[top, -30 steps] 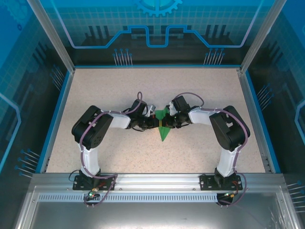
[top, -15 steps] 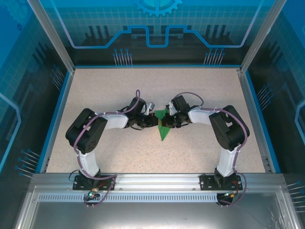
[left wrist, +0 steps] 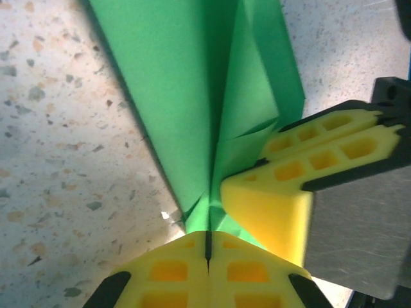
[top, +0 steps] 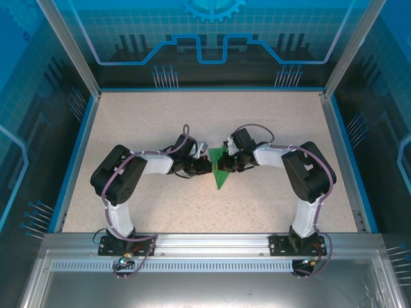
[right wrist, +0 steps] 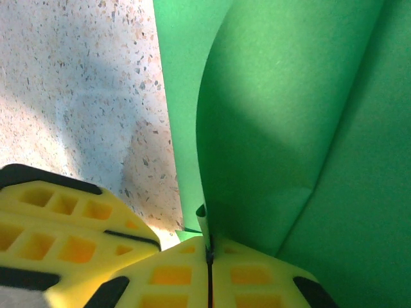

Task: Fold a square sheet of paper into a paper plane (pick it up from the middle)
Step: Fourth fold the wing at the center of the table.

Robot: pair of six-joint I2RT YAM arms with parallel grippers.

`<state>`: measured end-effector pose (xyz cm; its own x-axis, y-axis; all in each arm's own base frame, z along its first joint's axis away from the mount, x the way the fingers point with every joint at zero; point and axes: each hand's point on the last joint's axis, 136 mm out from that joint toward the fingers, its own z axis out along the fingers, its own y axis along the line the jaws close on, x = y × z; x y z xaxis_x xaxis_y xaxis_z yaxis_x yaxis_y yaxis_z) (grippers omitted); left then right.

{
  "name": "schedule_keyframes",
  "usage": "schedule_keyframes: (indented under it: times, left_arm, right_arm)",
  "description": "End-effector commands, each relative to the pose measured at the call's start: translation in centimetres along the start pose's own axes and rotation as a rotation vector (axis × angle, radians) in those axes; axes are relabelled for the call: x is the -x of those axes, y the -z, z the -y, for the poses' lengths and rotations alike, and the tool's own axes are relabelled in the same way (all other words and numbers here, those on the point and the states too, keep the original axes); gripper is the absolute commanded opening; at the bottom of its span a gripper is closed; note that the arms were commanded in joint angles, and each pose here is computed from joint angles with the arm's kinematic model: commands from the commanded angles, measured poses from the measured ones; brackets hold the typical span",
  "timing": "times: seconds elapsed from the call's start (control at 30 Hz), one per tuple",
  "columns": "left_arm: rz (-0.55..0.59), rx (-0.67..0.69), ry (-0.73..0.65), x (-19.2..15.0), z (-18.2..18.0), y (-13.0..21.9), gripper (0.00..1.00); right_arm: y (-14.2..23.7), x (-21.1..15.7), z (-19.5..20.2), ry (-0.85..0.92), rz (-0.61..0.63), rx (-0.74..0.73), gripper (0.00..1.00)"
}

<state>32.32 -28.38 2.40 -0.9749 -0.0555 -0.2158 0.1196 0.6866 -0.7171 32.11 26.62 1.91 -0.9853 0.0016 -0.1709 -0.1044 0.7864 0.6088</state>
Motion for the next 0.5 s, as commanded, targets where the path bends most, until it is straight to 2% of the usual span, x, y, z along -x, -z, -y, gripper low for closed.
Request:
schedule_keyframes:
  times: [0.0,0.47]
  left_arm:
    - [-0.035,0.021,-0.002,-0.59,-0.84,-1.01,0.00]
    - [-0.052,0.037,-0.001,-0.68,-1.41,-1.83,0.00]
  right_arm:
    - [-0.39,-1.04,-0.11,0.009,-0.043,-0.014,0.07]
    - [-0.40,-0.90,-0.85,0.019,-0.040,0.012,0.07]
